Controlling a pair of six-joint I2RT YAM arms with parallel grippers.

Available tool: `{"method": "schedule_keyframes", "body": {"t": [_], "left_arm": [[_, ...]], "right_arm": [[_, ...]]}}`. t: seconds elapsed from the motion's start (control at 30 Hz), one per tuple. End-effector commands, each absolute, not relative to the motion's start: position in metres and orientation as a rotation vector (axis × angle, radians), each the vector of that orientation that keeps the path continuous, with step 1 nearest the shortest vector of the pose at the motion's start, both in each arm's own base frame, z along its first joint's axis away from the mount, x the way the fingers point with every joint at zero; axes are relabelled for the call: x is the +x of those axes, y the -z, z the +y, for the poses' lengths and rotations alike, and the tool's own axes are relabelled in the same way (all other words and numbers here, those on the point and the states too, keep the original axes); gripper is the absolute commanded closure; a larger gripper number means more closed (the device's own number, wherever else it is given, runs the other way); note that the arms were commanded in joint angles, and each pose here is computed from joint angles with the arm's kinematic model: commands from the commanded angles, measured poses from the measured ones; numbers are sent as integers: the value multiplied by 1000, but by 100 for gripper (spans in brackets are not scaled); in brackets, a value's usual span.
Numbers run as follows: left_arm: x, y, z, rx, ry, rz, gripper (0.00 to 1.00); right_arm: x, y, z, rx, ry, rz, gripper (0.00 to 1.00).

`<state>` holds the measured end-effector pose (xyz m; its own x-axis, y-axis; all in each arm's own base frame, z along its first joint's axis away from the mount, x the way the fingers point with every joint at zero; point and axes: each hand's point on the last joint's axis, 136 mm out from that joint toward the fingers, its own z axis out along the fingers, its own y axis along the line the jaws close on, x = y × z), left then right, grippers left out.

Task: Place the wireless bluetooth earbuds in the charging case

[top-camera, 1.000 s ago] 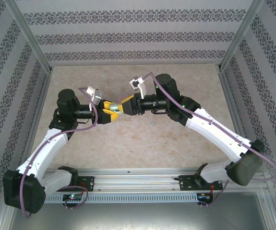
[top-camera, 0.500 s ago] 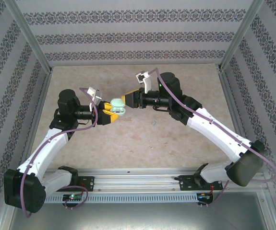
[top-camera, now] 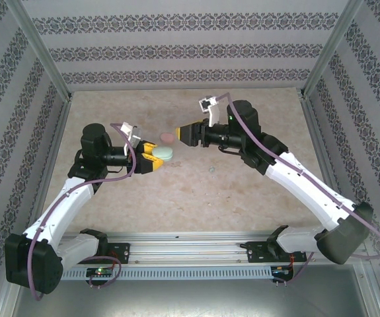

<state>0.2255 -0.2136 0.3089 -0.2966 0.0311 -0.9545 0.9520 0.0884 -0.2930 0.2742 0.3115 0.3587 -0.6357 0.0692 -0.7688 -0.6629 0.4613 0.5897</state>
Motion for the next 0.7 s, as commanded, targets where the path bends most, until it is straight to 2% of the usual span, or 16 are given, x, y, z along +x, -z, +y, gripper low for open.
{"method": "schedule_keyframes", "body": {"t": [0.0, 0.1, 0.4, 0.67], "left_arm": [[222, -322, -214, 1066, 1298, 1445, 79], [223, -322, -215, 1064, 1303, 1449, 80], [221, -326, -216, 1074, 1333, 1442, 80], [219, -328, -216, 1072, 1357, 1442, 81]], "right_arm": [[267, -370, 305, -485, -1243, 1906, 43], [254, -368, 309, -595, -1218, 1880, 42], [222, -340, 327, -1016, -904, 1853, 29], [224, -339, 349, -1140, -874, 1817, 28]]}}
